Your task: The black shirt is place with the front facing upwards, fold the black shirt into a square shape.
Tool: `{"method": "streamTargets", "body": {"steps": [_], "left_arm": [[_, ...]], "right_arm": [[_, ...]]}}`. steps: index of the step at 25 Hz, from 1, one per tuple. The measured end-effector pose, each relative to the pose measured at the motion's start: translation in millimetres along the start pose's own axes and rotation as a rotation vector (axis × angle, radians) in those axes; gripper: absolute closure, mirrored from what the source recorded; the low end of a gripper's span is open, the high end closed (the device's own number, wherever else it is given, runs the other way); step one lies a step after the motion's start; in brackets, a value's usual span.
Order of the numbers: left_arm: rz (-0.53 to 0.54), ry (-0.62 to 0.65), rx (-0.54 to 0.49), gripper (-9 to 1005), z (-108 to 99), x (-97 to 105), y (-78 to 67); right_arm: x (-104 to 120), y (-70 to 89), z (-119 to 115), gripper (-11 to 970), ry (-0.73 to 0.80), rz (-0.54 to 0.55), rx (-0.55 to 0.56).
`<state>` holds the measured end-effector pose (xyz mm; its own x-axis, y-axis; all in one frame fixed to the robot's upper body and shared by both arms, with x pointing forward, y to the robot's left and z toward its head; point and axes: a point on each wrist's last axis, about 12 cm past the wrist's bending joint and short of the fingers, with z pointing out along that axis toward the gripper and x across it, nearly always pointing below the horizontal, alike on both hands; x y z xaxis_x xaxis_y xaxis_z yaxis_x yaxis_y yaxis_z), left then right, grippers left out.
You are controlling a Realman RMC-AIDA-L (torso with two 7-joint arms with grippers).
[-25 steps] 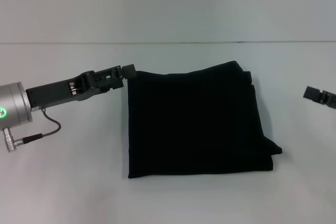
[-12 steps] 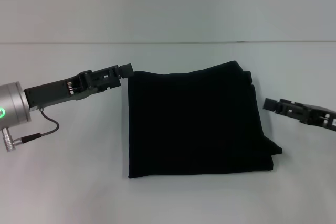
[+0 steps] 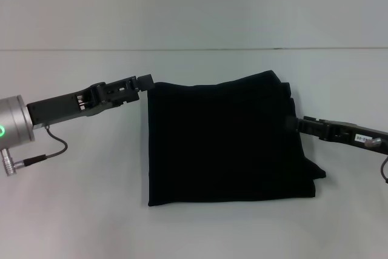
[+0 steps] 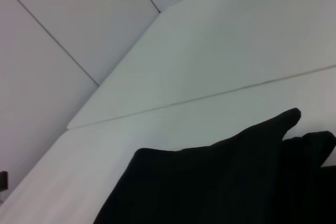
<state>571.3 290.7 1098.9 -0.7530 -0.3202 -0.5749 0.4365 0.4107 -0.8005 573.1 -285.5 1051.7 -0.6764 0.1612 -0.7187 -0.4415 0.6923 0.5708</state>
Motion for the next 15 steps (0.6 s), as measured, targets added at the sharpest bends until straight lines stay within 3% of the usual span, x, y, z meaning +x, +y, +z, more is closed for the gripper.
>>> {"method": "streamTargets", "body": {"steps": [4,6,15], "left_arm": [[0.005,-0.001,0.0,88,-0.8,-0.8,-0.3],[0.005,-0.001,0.0,89,-1.0,-0.5,-0.2],[0.005,0.0,0.0,94,-1.8,0.1,-0.1]], "right_arm": [[-0.7,1.5,6.8,178,0.021,-0.008,0.014],[-1.0,2.0,8.9,382,0.027,-0.01,0.018],[-3.4,4.0,13.1,580,0.033,-0.016,0.017]]}}
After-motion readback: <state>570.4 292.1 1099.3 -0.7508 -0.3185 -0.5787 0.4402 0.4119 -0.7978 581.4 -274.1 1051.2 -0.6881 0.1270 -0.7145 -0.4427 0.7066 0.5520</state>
